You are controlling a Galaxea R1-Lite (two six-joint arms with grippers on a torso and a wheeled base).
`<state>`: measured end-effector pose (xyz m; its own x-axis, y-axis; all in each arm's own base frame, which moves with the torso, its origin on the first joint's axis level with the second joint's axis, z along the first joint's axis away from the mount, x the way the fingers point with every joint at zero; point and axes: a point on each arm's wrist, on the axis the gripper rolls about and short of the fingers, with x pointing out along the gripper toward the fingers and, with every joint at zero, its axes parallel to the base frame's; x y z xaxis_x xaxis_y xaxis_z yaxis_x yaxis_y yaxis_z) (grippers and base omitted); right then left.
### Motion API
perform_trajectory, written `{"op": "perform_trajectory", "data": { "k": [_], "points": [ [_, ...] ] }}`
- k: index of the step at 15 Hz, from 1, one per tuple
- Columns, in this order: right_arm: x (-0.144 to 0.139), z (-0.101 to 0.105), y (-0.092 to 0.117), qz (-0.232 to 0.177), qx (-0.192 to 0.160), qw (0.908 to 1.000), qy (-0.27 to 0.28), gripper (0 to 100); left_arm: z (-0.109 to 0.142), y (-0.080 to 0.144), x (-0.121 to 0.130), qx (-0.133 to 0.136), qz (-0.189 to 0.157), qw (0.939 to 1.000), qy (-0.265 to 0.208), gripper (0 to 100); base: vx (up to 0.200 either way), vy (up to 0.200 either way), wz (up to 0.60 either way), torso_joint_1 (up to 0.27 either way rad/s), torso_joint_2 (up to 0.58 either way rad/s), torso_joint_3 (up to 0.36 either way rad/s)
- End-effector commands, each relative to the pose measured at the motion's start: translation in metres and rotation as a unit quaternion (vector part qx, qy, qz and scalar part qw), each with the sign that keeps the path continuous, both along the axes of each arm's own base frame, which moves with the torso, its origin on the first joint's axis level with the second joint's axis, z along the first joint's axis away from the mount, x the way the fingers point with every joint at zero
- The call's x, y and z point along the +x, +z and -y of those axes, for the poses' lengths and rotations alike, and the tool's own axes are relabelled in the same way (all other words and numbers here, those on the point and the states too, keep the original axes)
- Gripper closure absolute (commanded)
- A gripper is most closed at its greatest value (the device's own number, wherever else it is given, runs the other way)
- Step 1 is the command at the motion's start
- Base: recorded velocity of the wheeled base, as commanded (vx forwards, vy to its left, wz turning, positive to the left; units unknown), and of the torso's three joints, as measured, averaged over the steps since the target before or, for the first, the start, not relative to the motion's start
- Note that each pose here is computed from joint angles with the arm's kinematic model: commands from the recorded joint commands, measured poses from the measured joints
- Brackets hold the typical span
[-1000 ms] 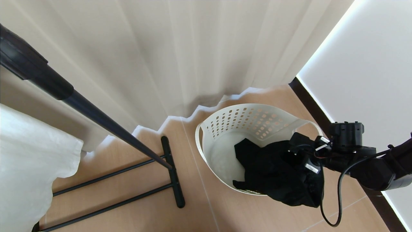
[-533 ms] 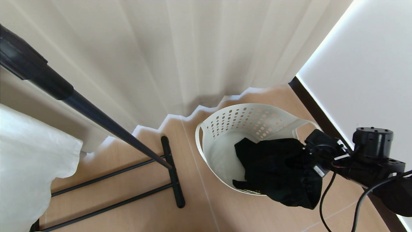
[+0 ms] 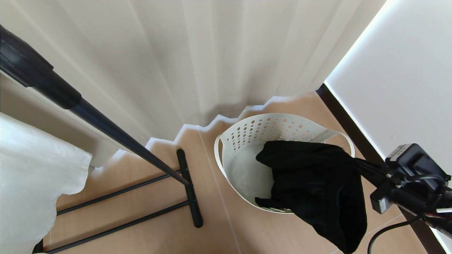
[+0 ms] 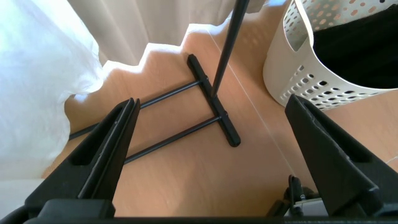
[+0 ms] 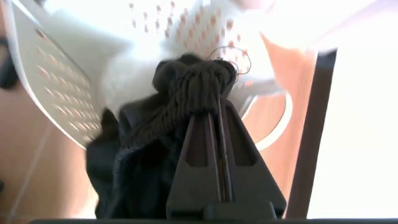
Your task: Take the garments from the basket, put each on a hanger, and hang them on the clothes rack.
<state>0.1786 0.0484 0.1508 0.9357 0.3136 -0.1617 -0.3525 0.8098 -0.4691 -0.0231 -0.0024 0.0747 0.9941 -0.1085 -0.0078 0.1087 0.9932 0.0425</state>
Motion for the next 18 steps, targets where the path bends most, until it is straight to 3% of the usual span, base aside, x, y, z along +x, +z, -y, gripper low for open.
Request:
{"op": "perform_trajectory", "data": {
  "k": [1, 7, 18],
  "points": [
    [-0.029, 0.003, 0.0251, 0.066, 0.021, 0.9975, 0.013, 100, 0.0, 0.0002, 0.0001, 0.0, 0.0, 1.0, 0.001, 0, 0.0, 0.0, 0.0, 0.0, 0.0, 0.0],
    [-0.0293, 0.005, 0.0325, 0.07, 0.055, 0.996, 0.005, 100, 0.0, 0.0001, 0.0001, 0.001, -0.001, 1.0, 0.0, 0, 0.0, 0.0, 0.0, 0.0, 0.0, 0.0],
    [-0.0295, 0.0063, 0.0323, 0.071, 0.055, 0.996, 0.002, 100, 0.0, 0.0001, 0.0001, 0.001, -0.001, 1.0, -0.002, 0, 0.0, 0.0, 0.0, 0.0, 0.0, 0.0]
  ]
}}
